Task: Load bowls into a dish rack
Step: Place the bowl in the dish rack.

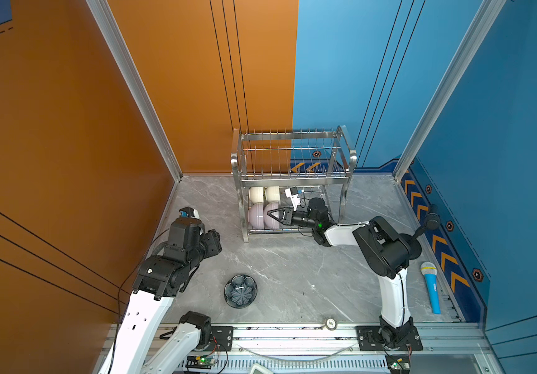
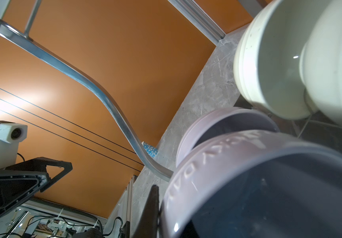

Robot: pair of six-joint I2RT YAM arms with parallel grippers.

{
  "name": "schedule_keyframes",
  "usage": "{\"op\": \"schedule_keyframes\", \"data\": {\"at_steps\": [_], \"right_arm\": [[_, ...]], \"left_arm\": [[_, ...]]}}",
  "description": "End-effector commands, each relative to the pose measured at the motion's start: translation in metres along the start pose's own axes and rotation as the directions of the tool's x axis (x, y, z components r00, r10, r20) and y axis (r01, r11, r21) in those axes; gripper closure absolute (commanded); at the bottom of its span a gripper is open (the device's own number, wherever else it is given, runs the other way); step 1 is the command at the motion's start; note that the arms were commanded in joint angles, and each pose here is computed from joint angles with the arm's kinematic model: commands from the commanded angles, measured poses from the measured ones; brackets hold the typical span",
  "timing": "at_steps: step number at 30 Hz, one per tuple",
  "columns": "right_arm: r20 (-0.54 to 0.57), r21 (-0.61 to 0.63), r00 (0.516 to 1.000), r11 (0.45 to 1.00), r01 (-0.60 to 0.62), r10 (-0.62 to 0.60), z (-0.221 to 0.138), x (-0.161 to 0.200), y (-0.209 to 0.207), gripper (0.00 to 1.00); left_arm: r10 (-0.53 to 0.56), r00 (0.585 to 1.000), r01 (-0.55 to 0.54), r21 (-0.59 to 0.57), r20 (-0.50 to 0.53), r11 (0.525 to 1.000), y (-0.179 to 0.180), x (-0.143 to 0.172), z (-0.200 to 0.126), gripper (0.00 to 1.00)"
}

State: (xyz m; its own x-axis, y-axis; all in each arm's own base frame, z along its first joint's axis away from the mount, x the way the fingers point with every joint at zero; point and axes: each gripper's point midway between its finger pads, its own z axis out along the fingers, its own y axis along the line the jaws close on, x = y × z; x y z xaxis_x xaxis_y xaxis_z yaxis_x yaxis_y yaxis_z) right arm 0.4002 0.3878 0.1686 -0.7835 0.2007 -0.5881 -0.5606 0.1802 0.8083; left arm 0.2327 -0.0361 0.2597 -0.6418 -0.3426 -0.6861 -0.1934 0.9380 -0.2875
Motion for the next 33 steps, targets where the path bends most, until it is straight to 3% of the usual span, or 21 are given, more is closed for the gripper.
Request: {"op": "schedule_keyframes", "data": {"at_steps": [1,33], "right_arm": [[0.061,-0.099,0.996,0.993,0.07,-0.064,0.003,-0.022,0.025,0.95],[0.068,-0.087,0.997,0.996,-0.025,0.031,-0.006,-0.018,-0.012,0.84]], "left_arm": [[0.006,1.0,-0.006,0.013,-0.001,1.0,-0.002,-0.001,0.002,0.39],[-0.007,1.0,0.007,0.013,-0.015,1.0,-0.002,0.0,0.005,0.4]]}}
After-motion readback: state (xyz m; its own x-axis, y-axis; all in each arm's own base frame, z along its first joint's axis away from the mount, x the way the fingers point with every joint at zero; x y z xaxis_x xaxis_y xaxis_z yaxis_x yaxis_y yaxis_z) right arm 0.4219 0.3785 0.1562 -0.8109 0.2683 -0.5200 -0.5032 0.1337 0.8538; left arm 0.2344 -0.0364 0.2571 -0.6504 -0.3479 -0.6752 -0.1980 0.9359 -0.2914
